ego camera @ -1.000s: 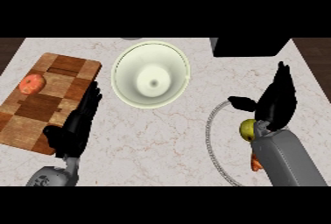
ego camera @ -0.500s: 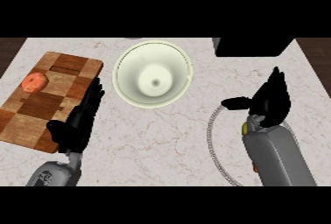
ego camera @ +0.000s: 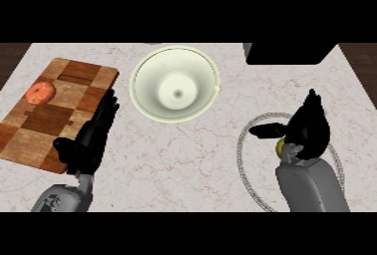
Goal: Pick the pear from the placemat and place it in the bowl
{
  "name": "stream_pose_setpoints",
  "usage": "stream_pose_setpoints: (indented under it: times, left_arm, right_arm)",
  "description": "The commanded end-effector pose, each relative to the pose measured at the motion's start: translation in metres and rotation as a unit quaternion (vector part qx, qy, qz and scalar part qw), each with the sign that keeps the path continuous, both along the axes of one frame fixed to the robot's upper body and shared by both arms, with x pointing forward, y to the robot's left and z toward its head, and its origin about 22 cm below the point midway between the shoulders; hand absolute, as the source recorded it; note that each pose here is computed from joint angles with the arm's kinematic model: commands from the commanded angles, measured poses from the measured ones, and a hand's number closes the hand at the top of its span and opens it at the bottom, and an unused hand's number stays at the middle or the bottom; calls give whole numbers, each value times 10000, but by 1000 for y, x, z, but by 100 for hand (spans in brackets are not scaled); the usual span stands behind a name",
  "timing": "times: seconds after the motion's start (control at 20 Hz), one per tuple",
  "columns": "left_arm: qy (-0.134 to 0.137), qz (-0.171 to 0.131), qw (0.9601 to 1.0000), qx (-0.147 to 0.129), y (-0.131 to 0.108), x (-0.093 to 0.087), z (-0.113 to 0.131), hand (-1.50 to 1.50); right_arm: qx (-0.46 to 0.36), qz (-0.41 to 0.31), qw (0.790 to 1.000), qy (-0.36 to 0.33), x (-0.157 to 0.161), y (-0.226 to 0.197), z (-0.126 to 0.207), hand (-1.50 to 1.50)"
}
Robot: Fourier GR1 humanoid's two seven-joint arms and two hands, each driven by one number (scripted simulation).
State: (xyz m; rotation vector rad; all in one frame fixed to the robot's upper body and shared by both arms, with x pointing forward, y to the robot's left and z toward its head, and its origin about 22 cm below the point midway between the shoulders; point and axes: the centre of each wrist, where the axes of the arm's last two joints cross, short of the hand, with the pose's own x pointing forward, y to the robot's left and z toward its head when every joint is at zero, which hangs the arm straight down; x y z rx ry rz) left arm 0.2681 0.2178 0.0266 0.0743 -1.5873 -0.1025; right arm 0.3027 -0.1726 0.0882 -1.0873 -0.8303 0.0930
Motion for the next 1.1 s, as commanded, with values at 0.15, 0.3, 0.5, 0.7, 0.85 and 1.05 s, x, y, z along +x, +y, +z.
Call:
stream_pose_setpoints:
  times: [0.15, 0.3, 0.5, 0.7, 0.85, 1.05]
  left_arm:
    - [26, -93, 9999, 32, 16, 0, -11, 0]
    - [50, -97, 9999, -21, 0, 9, 7, 0]
    - [-57, -9, 10000, -19, 16, 0, 23, 0]
    - [20, -3, 10000, -27, 2, 8, 2, 0]
    - [-17, -133, 9999, -38, -14, 2, 5, 0]
    - [-25, -5, 10000, -3, 7, 2, 1, 0]
  right_arm:
    - [387, -502, 9979, 157, -33, -9, 4, -150]
    - [516, -422, 9977, -99, -29, 0, 7, -150]
    - [612, -509, 9967, -163, -26, 1, 4, -150]
    - [885, -639, 9939, -143, -21, -8, -9, -150]
    - [902, -650, 9932, -347, -18, 4, -20, -150]
    - [952, -733, 9922, -336, -24, -11, -26, -150]
